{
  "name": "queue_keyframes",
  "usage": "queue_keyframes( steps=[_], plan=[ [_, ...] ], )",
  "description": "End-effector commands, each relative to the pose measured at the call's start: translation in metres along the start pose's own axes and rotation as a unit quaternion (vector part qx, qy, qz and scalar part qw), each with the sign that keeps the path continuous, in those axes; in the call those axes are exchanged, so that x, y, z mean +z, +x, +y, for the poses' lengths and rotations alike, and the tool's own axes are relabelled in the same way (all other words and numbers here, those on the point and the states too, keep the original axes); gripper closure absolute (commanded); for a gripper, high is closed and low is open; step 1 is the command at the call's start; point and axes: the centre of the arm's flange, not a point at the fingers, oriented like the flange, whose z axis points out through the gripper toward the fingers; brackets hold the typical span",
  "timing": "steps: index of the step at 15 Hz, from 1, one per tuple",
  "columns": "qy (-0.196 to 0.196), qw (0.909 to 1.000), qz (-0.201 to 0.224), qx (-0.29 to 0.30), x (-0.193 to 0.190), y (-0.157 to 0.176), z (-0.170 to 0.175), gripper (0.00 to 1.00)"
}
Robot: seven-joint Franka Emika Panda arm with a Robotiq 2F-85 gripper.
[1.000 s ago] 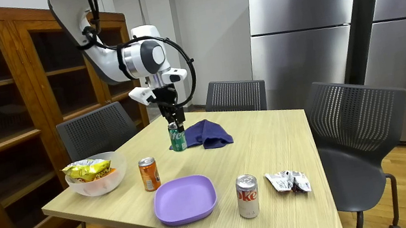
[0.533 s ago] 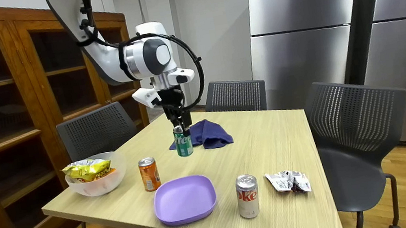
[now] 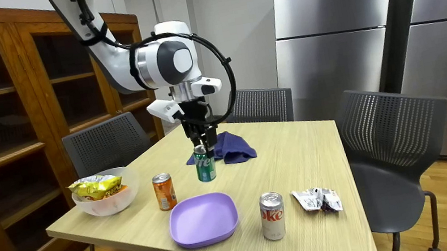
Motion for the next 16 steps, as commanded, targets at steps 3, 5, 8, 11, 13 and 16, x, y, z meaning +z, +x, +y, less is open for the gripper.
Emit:
queue_keyframes(
  steps=[3,5,8,11,13,16],
  plan=[
    [0.014,0.9995,-0.016,-0.025,-0.008,-0.02,0.028,0.62],
    [0.011,0.9993,-0.021,-0.031,-0.005,-0.023,0.033,0.62],
    [0.002,0.9989,-0.025,-0.038,0.001,-0.029,0.039,0.62],
    [-0.008,0.9988,-0.028,-0.039,0.009,-0.032,0.041,0.62],
    [-0.015,0.9988,-0.026,-0.04,0.015,-0.033,0.041,0.62],
    [-0.022,0.9984,-0.03,-0.043,0.023,-0.031,0.041,0.62]
  ],
)
